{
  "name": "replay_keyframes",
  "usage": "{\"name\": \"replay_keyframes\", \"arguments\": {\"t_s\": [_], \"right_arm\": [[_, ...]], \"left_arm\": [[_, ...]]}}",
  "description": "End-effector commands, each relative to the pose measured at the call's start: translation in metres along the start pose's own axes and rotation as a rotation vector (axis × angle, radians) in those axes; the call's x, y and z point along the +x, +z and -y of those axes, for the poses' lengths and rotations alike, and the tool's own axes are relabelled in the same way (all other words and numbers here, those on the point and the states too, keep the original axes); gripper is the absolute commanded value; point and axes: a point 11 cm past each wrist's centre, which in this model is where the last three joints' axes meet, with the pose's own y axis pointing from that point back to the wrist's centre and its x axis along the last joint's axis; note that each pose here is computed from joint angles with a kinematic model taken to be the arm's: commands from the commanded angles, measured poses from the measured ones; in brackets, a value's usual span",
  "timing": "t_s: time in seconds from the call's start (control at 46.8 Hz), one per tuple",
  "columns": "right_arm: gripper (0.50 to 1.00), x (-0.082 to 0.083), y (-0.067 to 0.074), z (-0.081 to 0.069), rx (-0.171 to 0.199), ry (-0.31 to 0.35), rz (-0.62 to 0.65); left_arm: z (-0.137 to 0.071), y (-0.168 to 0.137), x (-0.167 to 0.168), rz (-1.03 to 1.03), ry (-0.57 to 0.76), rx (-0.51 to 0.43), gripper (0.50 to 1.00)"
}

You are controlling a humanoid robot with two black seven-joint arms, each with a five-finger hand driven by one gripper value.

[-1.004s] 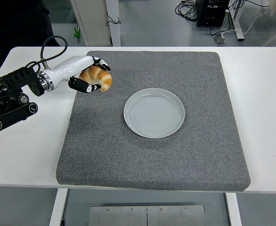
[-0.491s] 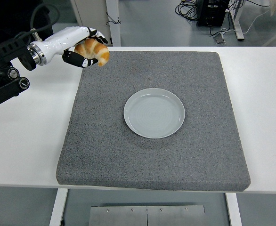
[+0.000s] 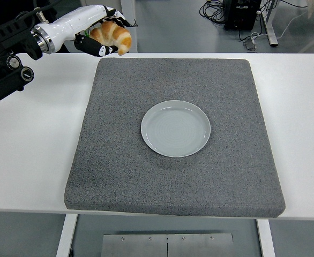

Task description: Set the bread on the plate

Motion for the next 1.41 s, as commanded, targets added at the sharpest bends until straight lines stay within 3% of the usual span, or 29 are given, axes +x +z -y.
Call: {"name": "replay_keyframes", "arguments": {"t_s": [0.0,0.385,0.598,1.026,1.389], "right_arm": [[1.0,0.0,0.0,0.0,0.0,0.0,0.0],[1.0,0.0,0.0,0.0,0.0,0.0,0.0],[1.0,0.0,0.0,0.0,0.0,0.0,0.0],[1.0,0.0,0.0,0.0,0.0,0.0,0.0],[1.0,0.0,0.0,0.0,0.0,0.0,0.0]], "left_arm": [[0.005,0.007,0.005,-0.007,0.002,-0.011,0.628],[0.031,0.054,0.006,-0.005,0.001,-0.117,0.631],[0.034,0.066,0.006,0.019,-0.003,-0.143,0.631],[0.036,0.108,-0.024,0.01,-0.068,-0.235,0.636],[0.036,0.13,-0.073,0.012,-0.133,-0.306,0.636]]}}
